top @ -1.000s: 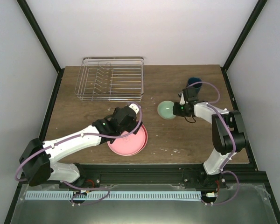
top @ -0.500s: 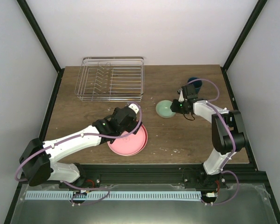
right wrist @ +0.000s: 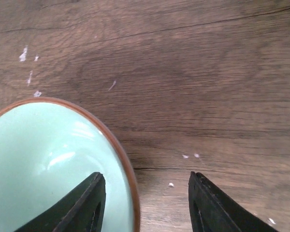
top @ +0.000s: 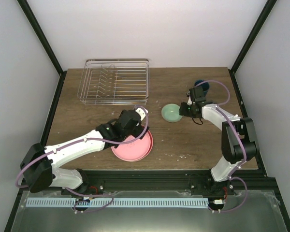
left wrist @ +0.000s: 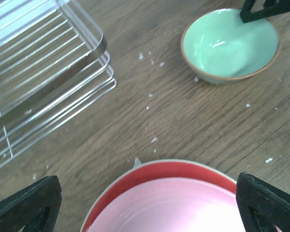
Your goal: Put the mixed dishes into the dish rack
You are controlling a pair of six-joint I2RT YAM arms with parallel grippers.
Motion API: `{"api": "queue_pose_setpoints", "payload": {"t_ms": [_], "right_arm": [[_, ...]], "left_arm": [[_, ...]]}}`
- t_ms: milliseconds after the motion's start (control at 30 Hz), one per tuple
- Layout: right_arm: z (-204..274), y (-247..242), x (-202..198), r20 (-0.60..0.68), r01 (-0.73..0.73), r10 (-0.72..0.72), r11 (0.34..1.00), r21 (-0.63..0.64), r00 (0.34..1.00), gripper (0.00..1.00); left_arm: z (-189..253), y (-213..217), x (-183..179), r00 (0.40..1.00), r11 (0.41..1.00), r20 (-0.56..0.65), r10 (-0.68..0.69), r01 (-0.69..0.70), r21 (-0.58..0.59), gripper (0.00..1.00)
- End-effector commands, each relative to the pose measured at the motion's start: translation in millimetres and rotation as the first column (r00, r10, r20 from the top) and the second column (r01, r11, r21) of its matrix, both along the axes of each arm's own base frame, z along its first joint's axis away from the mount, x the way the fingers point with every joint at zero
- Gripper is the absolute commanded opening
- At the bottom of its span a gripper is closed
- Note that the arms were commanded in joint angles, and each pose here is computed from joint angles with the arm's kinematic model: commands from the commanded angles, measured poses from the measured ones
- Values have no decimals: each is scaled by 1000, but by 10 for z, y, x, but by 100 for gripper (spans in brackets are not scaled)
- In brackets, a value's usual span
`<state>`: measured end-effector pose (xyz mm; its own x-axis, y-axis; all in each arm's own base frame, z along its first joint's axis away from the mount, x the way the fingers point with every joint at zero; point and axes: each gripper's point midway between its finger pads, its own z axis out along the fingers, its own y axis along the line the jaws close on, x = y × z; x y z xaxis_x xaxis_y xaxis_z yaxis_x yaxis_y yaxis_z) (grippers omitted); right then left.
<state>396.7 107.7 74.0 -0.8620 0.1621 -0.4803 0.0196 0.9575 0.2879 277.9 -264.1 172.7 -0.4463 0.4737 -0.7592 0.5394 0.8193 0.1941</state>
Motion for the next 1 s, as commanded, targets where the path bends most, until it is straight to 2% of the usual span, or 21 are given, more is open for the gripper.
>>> {"api": "queue_pose_setpoints", "payload": {"t_ms": [0,100,300,500,700,967], "right_arm": [[330,-162,66,69,57,-52,995,-82,996,52],[434,-332,46,83,99,-91,989,-107,992,54],[780,-770,-71,168,191,-177,979,-68,970,56],[961,-936,-188,203,206,-190,977,-61,961,60],[1107,-1018,-290,243,213,-200,977,-25,949,61],[1449,-1259,-486,333,299,-273,954,-27,902,62]], "left_arm": [[172,-320,54,985,988,85,-149,151,-16,100],[181,-526,100,964,971,108,-241,240,23,100],[255,-927,230,913,927,163,-374,368,65,100],[304,-1268,327,852,873,194,-487,472,121,100],[168,-1584,333,799,810,138,-585,568,142,100],[-290,-1804,444,787,777,40,-615,597,197,100]]}}
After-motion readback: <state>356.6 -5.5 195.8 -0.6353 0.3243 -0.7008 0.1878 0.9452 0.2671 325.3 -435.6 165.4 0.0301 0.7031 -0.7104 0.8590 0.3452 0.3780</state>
